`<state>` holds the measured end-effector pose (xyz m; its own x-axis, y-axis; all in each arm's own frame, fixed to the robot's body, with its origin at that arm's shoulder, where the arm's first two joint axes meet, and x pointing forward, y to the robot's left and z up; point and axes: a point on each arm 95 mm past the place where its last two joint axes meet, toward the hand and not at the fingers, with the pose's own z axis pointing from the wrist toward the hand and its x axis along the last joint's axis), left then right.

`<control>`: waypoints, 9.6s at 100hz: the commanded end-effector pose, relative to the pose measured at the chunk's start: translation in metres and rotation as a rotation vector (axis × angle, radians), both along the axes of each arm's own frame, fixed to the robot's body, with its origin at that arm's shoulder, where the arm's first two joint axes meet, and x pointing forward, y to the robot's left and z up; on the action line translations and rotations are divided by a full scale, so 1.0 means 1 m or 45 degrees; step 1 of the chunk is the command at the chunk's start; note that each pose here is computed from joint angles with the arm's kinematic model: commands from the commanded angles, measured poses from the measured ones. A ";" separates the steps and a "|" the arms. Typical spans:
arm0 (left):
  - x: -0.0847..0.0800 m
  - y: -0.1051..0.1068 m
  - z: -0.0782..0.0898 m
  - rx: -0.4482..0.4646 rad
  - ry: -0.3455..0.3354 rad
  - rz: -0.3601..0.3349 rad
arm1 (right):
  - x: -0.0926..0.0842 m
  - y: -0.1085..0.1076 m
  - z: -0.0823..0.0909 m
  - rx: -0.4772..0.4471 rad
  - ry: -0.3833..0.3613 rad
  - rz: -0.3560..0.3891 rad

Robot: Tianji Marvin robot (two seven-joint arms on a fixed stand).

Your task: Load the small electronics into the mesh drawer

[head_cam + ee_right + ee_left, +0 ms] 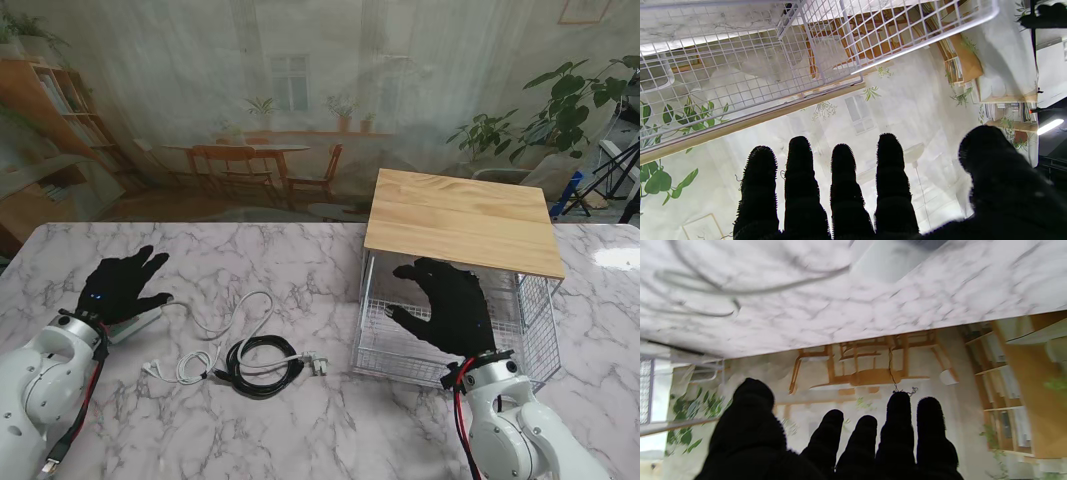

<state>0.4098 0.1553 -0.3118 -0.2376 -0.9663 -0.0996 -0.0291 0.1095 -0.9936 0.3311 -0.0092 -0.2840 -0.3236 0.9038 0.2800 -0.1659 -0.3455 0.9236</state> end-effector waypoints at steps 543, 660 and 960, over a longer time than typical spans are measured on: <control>0.043 -0.143 0.182 -0.316 -0.160 -0.631 | 0.045 0.030 0.109 -0.312 -0.095 0.321; 0.043 -0.203 0.169 -0.398 -0.105 -0.709 | 0.103 0.115 0.141 -0.609 0.215 0.201; 0.039 -0.115 0.075 -0.371 0.000 -0.456 | 0.141 0.114 0.164 -0.536 0.113 0.272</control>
